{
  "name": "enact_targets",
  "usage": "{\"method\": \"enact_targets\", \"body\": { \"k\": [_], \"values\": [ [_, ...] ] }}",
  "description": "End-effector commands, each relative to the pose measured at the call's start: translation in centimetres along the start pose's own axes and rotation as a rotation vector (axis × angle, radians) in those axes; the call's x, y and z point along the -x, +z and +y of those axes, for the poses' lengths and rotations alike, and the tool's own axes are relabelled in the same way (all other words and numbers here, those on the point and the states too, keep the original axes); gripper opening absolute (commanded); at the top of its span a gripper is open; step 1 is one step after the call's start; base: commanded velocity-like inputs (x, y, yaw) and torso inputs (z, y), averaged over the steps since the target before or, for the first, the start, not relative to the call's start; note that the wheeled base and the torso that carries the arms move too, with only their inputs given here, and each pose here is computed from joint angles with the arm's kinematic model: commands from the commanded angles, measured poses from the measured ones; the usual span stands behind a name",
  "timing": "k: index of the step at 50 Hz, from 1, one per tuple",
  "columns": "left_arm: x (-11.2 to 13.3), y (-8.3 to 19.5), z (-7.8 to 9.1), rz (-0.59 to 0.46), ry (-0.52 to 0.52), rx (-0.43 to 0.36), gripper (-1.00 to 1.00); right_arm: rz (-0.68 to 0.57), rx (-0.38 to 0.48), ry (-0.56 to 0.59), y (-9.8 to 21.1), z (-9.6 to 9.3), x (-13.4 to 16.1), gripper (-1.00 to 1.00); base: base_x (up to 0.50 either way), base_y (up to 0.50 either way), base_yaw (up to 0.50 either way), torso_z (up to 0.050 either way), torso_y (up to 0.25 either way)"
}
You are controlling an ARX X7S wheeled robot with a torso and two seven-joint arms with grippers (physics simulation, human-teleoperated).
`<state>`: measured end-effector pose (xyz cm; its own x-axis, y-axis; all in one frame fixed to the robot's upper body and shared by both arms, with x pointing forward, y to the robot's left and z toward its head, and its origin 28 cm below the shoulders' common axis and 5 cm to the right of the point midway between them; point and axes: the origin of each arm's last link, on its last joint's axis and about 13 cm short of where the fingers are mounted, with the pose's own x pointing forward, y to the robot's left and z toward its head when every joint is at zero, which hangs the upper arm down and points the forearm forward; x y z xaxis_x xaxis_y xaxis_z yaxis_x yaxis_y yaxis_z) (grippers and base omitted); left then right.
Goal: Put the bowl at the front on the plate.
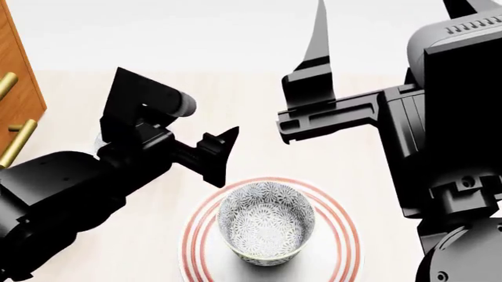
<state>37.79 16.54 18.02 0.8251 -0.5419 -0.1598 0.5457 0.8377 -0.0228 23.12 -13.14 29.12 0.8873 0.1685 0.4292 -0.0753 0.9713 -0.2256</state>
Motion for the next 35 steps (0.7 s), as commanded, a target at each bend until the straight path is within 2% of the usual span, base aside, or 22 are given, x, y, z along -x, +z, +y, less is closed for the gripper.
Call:
{"method": "enact_targets", "body": {
  "k": [1,2,8,17,35],
  "values": [
    [1.1,0.0,0.0,-0.058,0.041,0.033,1.0,0.02,0.022,-0.009,-0.4,-0.1,0.0,1.0,0.0,0.0,0.0,0.0,0.0],
    [1.2,0.0,0.0,-0.064,0.046,0.043,1.0,0.01,-0.001,-0.004,-0.4,0.0,0.0,1.0,0.0,0.0,0.0,0.0,0.0],
    [1.7,-0.2,-0.1,-0.08,0.055,0.036,1.0,0.01,0.001,-0.003,-0.5,0.0,-0.1,1.0,0.0,0.0,0.0,0.0,0.0],
    [2.5,0.1,-0.4,-0.108,0.053,0.075,1.0,0.009,0.0,-0.006,-0.4,0.0,0.0,1.0,0.0,0.0,0.0,0.0,0.0],
    [4.9,0.9,-1.8,-0.218,0.055,0.068,1.0,0.013,-0.005,-0.011,-0.7,0.0,0.3,1.0,0.0,0.0,0.0,0.0,0.0]
  ]
}}
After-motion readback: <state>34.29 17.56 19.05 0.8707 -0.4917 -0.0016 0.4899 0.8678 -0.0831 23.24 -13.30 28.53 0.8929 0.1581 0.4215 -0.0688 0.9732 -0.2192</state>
